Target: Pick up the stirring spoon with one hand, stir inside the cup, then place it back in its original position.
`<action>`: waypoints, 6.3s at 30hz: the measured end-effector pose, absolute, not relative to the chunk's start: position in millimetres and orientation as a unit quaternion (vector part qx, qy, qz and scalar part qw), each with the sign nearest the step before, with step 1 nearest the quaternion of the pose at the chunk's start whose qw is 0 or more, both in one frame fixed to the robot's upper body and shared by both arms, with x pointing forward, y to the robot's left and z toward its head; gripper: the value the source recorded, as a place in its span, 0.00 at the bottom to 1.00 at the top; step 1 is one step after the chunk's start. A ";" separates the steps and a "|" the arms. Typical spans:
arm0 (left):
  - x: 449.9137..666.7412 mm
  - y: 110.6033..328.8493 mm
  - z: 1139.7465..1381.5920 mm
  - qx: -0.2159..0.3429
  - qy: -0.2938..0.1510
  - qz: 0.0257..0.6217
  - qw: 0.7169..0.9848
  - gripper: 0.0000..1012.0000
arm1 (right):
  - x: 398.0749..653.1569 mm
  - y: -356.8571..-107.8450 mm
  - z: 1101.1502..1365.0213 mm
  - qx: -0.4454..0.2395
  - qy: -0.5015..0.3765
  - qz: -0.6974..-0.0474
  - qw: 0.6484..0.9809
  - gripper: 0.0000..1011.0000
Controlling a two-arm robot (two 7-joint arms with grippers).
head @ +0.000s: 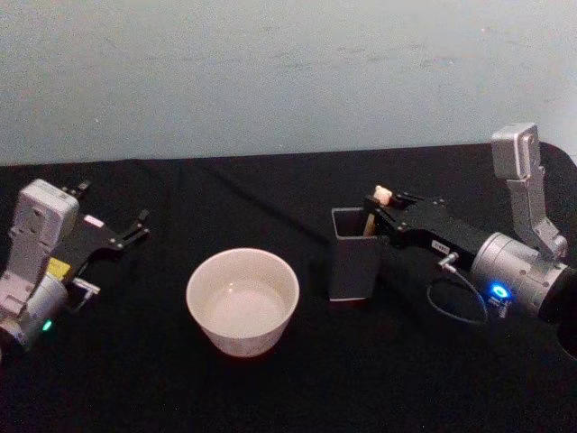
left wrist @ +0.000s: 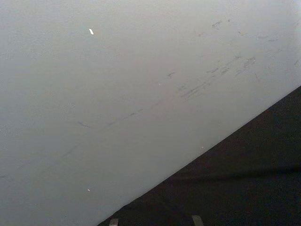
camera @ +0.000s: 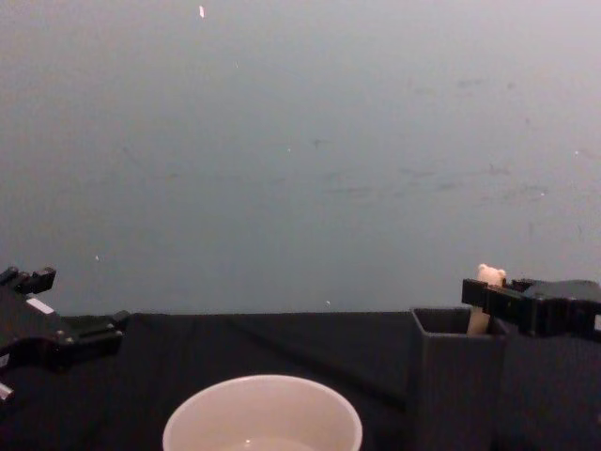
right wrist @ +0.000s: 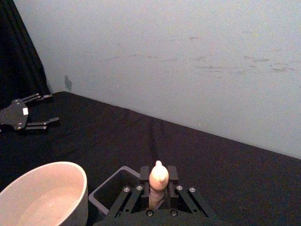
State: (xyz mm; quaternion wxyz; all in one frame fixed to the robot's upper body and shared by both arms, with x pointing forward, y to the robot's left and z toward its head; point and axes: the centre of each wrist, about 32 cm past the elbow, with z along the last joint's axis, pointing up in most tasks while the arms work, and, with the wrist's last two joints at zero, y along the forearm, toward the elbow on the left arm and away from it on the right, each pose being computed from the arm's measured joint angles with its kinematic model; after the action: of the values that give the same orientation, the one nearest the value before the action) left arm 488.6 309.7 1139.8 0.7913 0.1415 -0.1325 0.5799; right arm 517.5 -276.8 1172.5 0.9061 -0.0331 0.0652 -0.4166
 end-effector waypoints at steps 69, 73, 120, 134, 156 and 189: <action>488.6 309.7 1139.8 0.141 -0.132 0.580 0.791 0.99 | 511.5 -241.4 1234.5 0.038 0.006 -0.287 0.957 0.21; 488.6 309.7 1139.8 0.142 -0.132 0.580 0.791 0.99 | 511.5 -234.9 1227.2 0.026 0.008 -0.274 0.961 0.21; 488.6 309.7 1139.8 0.141 -0.132 0.580 0.791 0.99 | 541.8 -156.7 1194.4 -0.039 -0.014 -0.261 0.964 0.21; 488.6 309.7 1139.8 0.141 -0.133 0.580 0.791 0.99 | 547.9 -178.0 1196.3 -0.044 -0.023 -0.293 0.955 0.21; 488.6 309.7 1139.8 0.141 -0.132 0.580 0.791 0.99 | 501.9 -197.0 1193.1 -0.059 0.020 -0.221 0.973 0.21; 488.6 309.7 1139.8 0.141 -0.132 0.580 0.791 0.99 | 528.1 -186.9 1195.9 -0.057 0.019 -0.273 0.960 0.21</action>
State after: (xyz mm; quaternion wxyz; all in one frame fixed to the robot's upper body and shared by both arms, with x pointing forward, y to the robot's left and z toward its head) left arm 488.6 309.7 1139.8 0.7913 0.1415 -0.1325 0.5799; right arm 528.1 -186.9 1195.9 0.9601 -0.0567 0.0185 -0.2732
